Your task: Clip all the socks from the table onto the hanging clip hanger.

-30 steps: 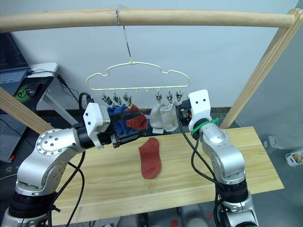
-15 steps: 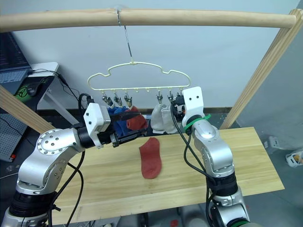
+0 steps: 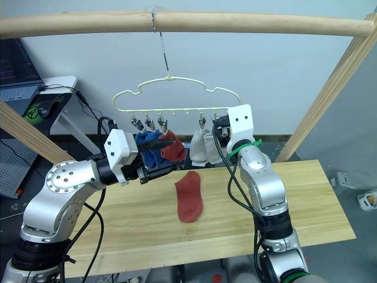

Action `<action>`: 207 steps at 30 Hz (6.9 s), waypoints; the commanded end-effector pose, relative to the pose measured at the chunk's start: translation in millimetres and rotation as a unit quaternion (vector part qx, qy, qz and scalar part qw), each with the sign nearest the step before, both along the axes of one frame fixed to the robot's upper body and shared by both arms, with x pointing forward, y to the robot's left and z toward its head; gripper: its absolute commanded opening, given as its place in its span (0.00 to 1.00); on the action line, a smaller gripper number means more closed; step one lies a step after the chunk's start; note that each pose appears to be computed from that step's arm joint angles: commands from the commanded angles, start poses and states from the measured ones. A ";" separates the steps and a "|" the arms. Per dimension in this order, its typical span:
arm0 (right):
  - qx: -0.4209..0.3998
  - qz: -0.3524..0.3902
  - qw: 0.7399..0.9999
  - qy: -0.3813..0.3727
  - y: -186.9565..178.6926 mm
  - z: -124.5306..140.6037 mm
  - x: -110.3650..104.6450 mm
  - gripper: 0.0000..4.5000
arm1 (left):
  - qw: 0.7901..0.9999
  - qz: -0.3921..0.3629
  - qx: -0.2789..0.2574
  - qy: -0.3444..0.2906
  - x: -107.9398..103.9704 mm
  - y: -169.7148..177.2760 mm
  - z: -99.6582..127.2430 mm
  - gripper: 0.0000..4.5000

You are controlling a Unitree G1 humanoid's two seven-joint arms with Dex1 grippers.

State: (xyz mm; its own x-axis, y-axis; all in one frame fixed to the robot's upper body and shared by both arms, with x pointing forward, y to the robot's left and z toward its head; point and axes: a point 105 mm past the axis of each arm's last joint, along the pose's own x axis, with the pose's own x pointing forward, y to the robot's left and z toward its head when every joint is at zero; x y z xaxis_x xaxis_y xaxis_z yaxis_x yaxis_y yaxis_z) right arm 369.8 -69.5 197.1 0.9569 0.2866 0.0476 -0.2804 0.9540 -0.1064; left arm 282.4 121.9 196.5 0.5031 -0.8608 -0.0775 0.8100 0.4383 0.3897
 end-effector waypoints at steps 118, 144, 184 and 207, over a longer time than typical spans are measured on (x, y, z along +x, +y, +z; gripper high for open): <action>0.140 -0.018 0.990 0.006 21.9 30.5 6.0 0.58 | 1.000 -0.018 0.013 -0.020 -4.6 -11.0 0.4 0.67; 0.128 -0.010 0.992 -0.019 26.3 37.8 5.0 0.24 | 1.000 -0.017 0.014 -0.016 -4.9 -10.3 -0.5 0.67; 0.122 -0.010 0.992 -0.017 26.9 33.7 12.1 0.23 | 1.000 -0.013 0.019 -0.015 -5.6 -6.9 -2.4 0.67; 0.103 -0.007 0.994 -0.043 22.8 49.5 5.0 0.00 | 0.960 0.273 -0.037 0.058 17.7 41.2 -56.5 0.99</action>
